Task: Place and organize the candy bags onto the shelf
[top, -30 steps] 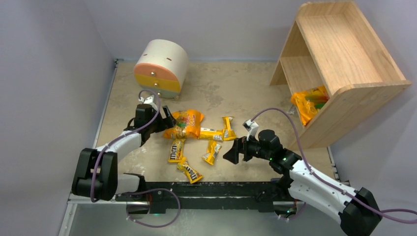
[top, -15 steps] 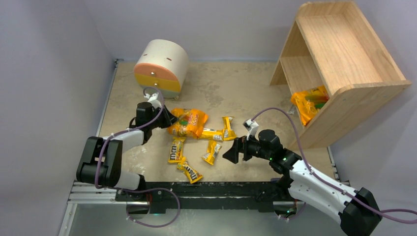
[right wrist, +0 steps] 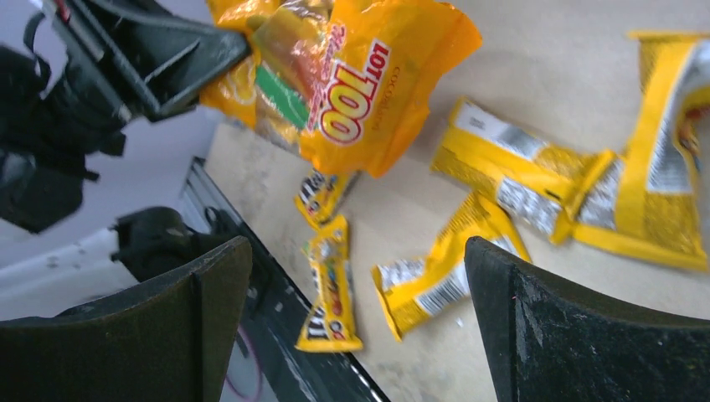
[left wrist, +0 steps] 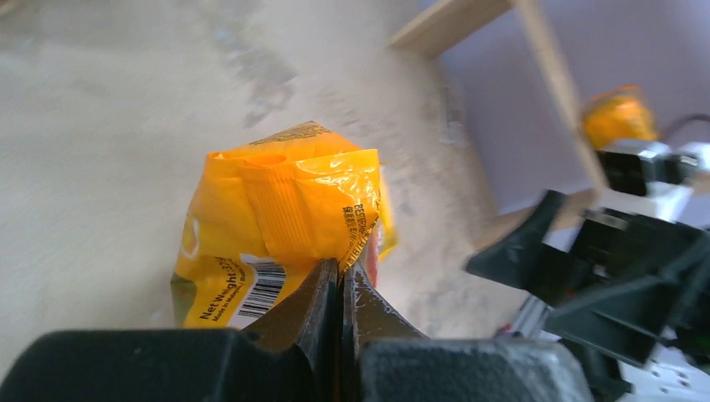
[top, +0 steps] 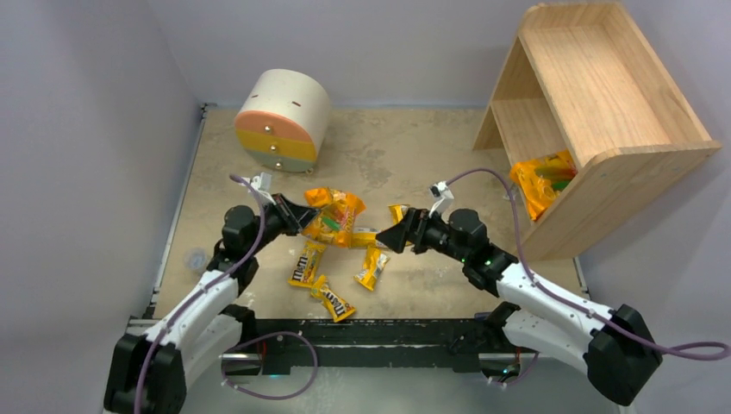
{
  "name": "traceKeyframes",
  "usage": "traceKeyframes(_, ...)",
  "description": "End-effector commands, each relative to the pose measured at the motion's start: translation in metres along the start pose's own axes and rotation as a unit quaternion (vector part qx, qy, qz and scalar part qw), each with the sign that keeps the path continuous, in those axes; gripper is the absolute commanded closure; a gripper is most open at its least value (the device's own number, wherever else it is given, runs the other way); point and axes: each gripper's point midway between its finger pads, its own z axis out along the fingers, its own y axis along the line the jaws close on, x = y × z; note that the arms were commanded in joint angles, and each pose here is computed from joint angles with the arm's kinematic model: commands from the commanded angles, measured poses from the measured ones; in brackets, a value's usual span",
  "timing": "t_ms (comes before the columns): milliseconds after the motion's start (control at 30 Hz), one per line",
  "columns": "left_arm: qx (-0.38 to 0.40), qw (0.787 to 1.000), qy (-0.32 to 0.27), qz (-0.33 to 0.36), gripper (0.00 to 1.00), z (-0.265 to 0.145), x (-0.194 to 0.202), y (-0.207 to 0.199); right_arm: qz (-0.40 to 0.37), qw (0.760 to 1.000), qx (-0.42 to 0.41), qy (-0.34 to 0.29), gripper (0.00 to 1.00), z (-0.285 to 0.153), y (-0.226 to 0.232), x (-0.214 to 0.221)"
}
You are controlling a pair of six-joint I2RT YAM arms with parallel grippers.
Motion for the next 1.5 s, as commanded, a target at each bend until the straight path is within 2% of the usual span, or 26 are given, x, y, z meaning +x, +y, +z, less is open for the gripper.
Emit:
traceKeyframes(0, 0.129, 0.985, -0.117, 0.005, 1.00, -0.023, -0.051, -0.092, 0.019, 0.994, -0.084, -0.065, 0.01, 0.008, 0.054, -0.050)
traceKeyframes(233, 0.278, 0.947, -0.159, -0.033, 1.00, -0.059, -0.069, -0.158, -0.004, 0.985, -0.155, -0.070, 0.01, 0.009, 0.086, -0.058)
traceKeyframes(367, 0.316, 0.934, -0.163, -0.046, 1.00, -0.070, -0.072, -0.175, -0.026, 0.976, -0.199, -0.081, 0.01, 0.004, 0.106, -0.061)
traceKeyframes(633, 0.417, 0.892, -0.169, -0.039, 1.00, -0.104, -0.078, -0.222, -0.023, 0.971, -0.215, -0.100, 0.01, 0.010, 0.119, -0.075)
traceKeyframes(767, 0.440, 0.881, -0.172, -0.031, 1.00, -0.116, -0.081, -0.233, -0.032, 0.968, -0.214, -0.127, 0.01, 0.007, 0.123, -0.087)
traceKeyframes(900, 0.443, 0.880, -0.168, -0.032, 1.00, -0.117, -0.078, -0.233, -0.048, 0.949, -0.275, -0.148, 0.01, -0.012, 0.154, -0.100)
traceKeyframes(1033, 0.466, 0.869, -0.164, -0.036, 1.00, -0.123, -0.074, -0.235, -0.047, 0.927, -0.348, -0.130, 0.01, -0.026, 0.186, -0.101)
traceKeyframes(1100, 0.490, 0.854, -0.169, -0.037, 1.00, -0.131, -0.075, -0.241, -0.044, 0.922, -0.366, -0.117, 0.01, -0.028, 0.193, -0.099)
traceKeyframes(1200, 0.501, 0.849, -0.164, -0.036, 1.00, -0.132, -0.076, -0.246, -0.049, 0.918, -0.379, -0.104, 0.03, -0.029, 0.200, -0.097)
traceKeyframes(1367, 0.487, 0.857, -0.164, -0.029, 1.00, -0.124, -0.076, -0.243, -0.065, 0.907, -0.406, -0.089, 0.14, -0.037, 0.215, -0.090)
traceKeyframes(1400, 0.482, 0.861, -0.162, -0.027, 1.00, -0.122, -0.076, -0.243, -0.070, 0.906, -0.408, -0.087, 0.20, -0.038, 0.218, -0.089)
traceKeyframes(1467, 0.468, 0.870, -0.156, -0.012, 1.00, -0.116, -0.073, -0.241, -0.078, 0.906, -0.406, -0.088, 0.43, -0.040, 0.220, -0.089)
